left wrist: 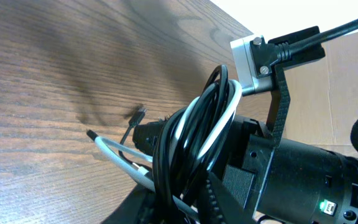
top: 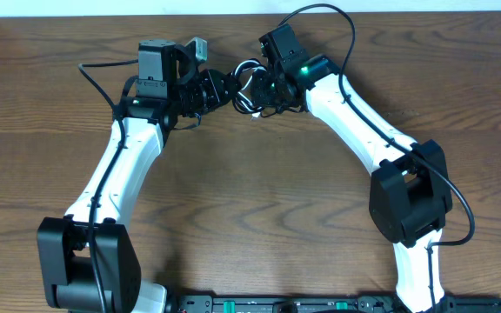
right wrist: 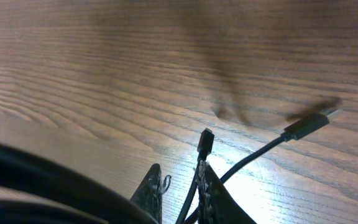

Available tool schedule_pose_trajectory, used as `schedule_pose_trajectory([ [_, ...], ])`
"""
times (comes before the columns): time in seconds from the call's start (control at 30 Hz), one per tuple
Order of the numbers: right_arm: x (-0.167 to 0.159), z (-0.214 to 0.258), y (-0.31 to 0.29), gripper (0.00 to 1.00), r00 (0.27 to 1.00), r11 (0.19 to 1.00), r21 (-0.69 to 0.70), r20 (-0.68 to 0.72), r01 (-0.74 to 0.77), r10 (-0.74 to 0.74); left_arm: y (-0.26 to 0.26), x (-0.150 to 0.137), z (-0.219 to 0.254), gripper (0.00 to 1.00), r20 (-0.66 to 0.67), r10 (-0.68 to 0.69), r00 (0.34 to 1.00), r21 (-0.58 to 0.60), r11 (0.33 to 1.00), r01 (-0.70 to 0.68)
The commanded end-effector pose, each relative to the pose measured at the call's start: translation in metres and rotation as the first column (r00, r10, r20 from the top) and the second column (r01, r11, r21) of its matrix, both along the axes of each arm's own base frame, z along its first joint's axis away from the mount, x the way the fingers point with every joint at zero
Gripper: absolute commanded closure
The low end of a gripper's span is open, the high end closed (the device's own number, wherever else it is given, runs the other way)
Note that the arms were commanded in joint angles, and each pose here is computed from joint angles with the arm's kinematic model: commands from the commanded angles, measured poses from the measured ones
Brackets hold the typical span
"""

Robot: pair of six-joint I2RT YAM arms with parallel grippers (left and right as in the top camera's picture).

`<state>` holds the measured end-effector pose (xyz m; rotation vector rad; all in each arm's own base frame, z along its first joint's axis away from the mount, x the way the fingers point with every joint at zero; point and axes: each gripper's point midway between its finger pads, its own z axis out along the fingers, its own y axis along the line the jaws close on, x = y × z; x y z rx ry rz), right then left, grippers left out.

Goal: Untangle cables

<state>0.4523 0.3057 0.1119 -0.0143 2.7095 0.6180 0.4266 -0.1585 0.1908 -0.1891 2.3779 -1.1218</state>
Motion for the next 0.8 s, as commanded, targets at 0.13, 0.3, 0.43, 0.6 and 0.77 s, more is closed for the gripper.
schedule_pose_trajectory([
  [0.13,-0.002,0.01,0.009,0.99,1.0,0.999,0.04,0.002,-0.012,0.012,0.005,0.005,0.005,0.81,0.035,0.012,0.999,0.037,0.999,-0.014],
  [0.3,0.007,0.0,-0.025,0.99,0.997,0.995,-0.072,0.004,0.072,-0.072,0.009,0.004,0.006,0.93,0.032,0.014,0.999,0.03,0.999,-0.015],
  [0.43,0.019,-0.01,-0.081,0.99,0.99,0.971,-0.195,-0.001,0.141,-0.144,0.015,-0.007,0.033,0.93,0.057,-0.055,0.997,-0.098,0.993,0.06],
  [0.6,0.023,-0.017,-0.131,0.99,0.985,0.955,-0.256,-0.042,0.152,-0.168,0.021,-0.023,0.062,0.93,0.097,-0.147,0.984,-0.235,0.958,0.166],
  [0.77,0.02,-0.024,-0.174,0.99,0.98,0.941,-0.308,-0.094,0.141,-0.177,0.029,-0.036,0.082,0.93,0.144,-0.222,0.964,-0.34,0.904,0.259],
])
